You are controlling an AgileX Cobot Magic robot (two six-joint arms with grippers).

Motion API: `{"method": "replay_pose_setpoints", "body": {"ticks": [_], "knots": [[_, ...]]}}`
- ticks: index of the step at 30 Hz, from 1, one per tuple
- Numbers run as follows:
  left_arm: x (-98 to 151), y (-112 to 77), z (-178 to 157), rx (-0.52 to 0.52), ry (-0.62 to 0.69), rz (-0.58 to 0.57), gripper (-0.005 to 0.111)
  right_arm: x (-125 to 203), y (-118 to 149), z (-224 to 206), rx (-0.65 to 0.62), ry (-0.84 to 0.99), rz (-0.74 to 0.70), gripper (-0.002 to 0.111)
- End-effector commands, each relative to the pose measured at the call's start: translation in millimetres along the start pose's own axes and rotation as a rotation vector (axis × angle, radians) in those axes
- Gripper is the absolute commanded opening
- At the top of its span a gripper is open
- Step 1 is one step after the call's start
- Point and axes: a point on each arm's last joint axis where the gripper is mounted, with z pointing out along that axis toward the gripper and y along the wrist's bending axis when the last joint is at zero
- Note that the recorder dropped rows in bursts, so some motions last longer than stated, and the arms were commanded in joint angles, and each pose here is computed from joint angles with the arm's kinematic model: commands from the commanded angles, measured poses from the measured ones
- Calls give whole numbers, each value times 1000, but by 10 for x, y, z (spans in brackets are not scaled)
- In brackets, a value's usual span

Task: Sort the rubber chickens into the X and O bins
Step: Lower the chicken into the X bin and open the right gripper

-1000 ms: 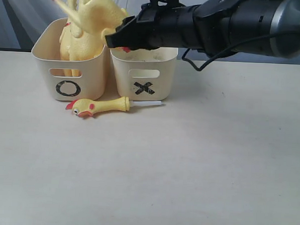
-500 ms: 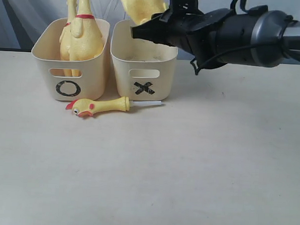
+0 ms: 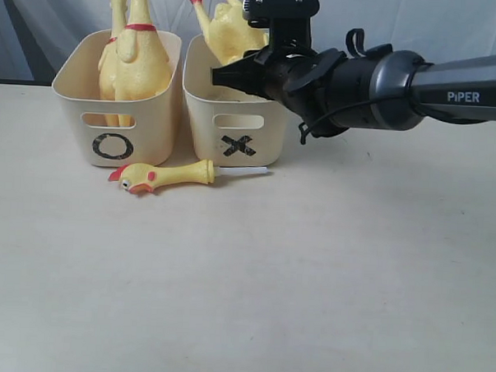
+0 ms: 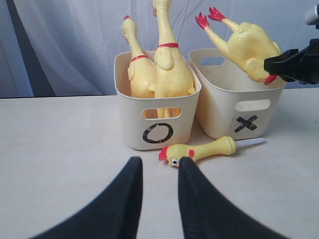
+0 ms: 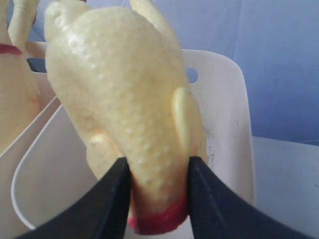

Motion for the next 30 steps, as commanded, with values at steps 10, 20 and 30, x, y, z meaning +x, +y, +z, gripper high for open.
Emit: {"method": "replay_pose_setpoints", "body": {"ticks": [10,20,30], "knots": [[4,-1,-4,1,-7,0,25,-7,-25,23,23,-2,38,13],[4,-1,-4,1,-7,0,25,-7,-25,23,22,-2,40,27],[4,-1,-4,1,-7,0,25,-7,-25,23,23,-2,43,38]]}}
